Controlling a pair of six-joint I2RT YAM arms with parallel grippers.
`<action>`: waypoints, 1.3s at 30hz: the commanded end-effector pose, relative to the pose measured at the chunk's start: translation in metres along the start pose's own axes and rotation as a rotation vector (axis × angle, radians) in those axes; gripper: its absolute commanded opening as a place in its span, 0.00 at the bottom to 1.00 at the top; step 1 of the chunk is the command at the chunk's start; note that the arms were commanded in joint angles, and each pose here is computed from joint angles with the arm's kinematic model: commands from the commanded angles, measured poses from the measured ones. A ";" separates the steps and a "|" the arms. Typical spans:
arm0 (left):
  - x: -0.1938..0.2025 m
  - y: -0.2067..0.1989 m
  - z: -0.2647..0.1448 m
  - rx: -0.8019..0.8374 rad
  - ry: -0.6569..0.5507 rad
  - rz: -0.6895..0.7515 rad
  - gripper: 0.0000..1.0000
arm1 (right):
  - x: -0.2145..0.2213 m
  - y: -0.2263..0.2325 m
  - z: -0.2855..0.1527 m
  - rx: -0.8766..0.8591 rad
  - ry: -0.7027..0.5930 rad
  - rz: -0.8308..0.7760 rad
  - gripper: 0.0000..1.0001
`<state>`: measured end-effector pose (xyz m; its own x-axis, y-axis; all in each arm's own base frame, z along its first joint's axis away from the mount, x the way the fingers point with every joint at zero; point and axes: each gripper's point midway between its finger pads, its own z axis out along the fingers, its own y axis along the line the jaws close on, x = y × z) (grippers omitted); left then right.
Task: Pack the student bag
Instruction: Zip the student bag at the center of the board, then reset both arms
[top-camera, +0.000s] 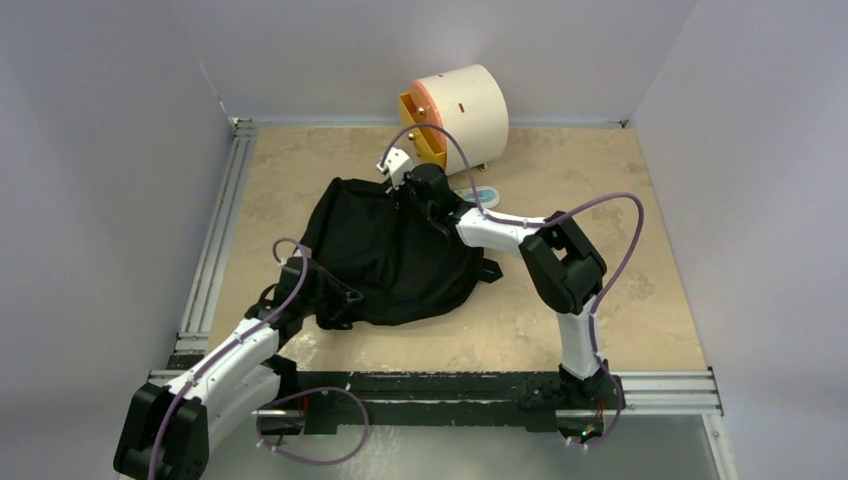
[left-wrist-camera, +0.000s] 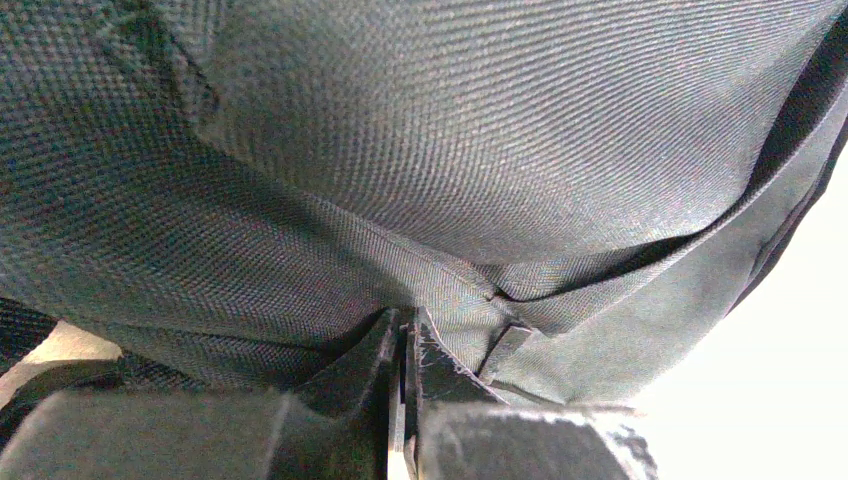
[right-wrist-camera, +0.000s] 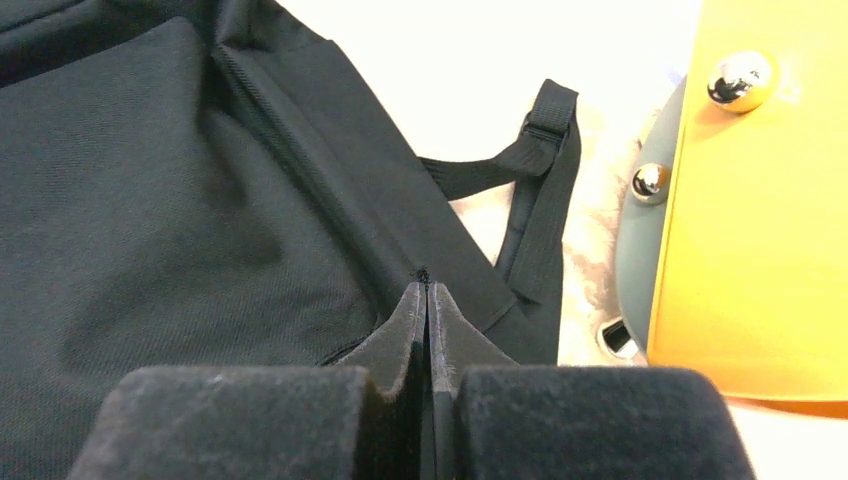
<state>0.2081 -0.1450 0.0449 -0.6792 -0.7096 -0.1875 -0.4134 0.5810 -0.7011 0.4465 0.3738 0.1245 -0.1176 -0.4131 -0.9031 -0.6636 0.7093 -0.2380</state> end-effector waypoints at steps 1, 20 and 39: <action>0.011 0.032 0.001 -0.097 0.032 0.034 0.00 | -0.043 -0.067 0.003 0.200 -0.110 -0.031 0.00; 0.013 0.037 0.002 -0.105 0.035 0.039 0.00 | -0.010 -0.113 0.031 0.369 0.000 0.004 0.00; 0.000 0.014 -0.003 -0.075 0.008 0.086 0.00 | -0.061 -0.094 0.009 0.182 -0.163 0.093 0.08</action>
<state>0.2061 -0.1433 0.0379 -0.6906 -0.6938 -0.2041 -0.4012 0.6024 -0.6901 0.5380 0.3107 0.1165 -0.1935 -0.4090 -0.8918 -0.4334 0.8511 -0.2963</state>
